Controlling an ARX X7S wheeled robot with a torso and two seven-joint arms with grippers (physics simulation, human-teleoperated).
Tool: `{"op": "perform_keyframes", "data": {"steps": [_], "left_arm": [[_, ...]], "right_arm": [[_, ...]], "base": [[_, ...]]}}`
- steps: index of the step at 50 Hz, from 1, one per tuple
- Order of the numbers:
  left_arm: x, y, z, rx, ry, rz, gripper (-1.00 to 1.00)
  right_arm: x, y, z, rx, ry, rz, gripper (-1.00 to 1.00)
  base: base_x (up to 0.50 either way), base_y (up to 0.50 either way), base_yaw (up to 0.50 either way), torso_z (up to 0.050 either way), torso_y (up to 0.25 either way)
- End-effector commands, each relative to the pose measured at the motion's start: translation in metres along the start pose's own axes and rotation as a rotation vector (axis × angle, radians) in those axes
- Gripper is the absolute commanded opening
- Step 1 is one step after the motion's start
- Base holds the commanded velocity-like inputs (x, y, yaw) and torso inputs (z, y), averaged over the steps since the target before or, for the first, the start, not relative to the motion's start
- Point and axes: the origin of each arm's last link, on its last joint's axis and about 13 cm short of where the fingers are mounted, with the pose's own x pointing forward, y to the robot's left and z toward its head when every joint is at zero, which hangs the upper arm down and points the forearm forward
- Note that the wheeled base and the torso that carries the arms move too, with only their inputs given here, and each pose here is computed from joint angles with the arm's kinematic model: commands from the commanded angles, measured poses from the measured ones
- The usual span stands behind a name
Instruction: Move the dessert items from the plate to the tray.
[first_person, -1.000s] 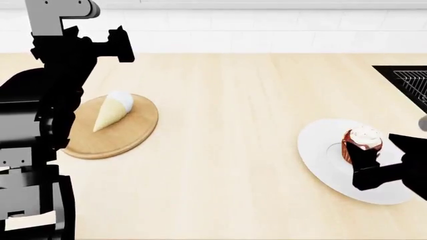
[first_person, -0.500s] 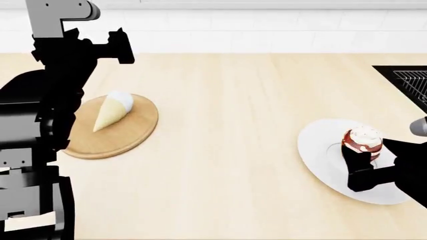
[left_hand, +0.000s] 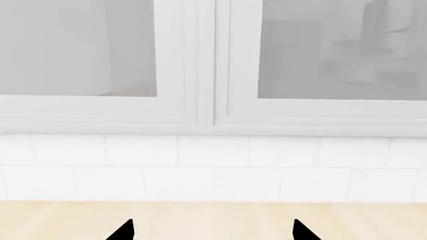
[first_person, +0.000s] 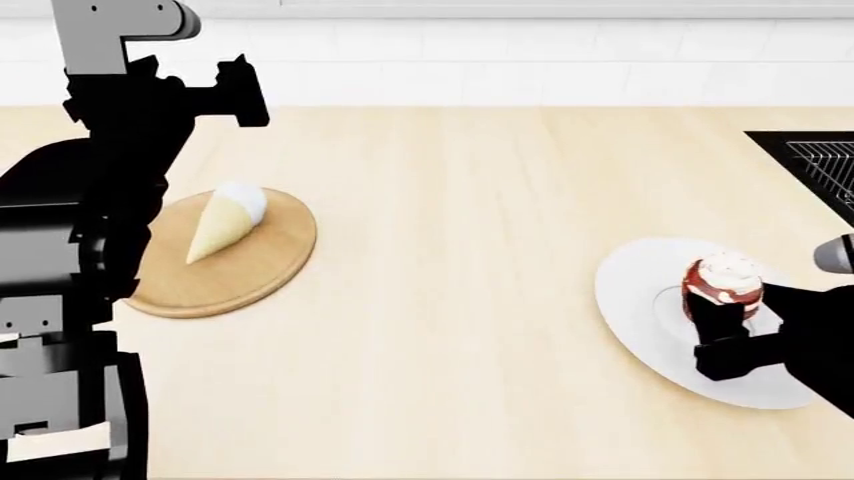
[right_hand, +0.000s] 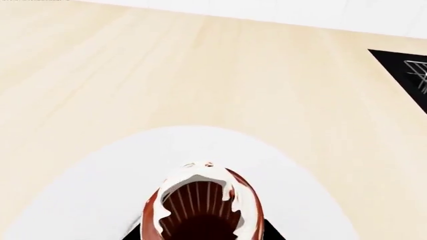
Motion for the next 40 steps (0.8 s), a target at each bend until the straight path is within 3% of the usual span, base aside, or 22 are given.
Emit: {"op": "perform_keyframes", "data": {"steps": [1, 11, 26, 32, 40], "left_arm": [[0.000, 0.000, -0.001, -0.009, -0.002, -0.006, 1.00], [0.000, 0.000, -0.003, -0.009, 0.002, -0.004, 1.00], [-0.003, -0.001, -0.002, 0.001, 0.005, -0.015, 1.00], [-0.003, 0.003, 0.001, 0.103, 0.049, -0.014, 1.00], [-0.015, 0.015, -0.013, 0.279, 0.217, -0.018, 1.00]], "right_arm": [[0.002, 0.000, 0.000, 0.004, -0.005, -0.001, -1.00], [-0.001, 0.000, 0.002, 0.003, -0.019, -0.006, -1.00], [-0.024, 0.001, 0.033, -0.073, -0.106, -0.046, -1.00], [-0.025, 0.004, 0.038, -0.091, -0.122, -0.032, -1.00], [-0.029, 0.012, 0.059, -0.148, -0.196, -0.018, -1.00]], "base": [[0.00, 0.00, 0.00, 0.000, 0.000], [0.00, 0.00, 0.00, 0.000, 0.000], [0.00, 0.00, 0.00, 0.000, 0.000], [0.00, 0.00, 0.00, 0.000, 0.000], [0.00, 0.00, 0.00, 0.000, 0.000]]}}
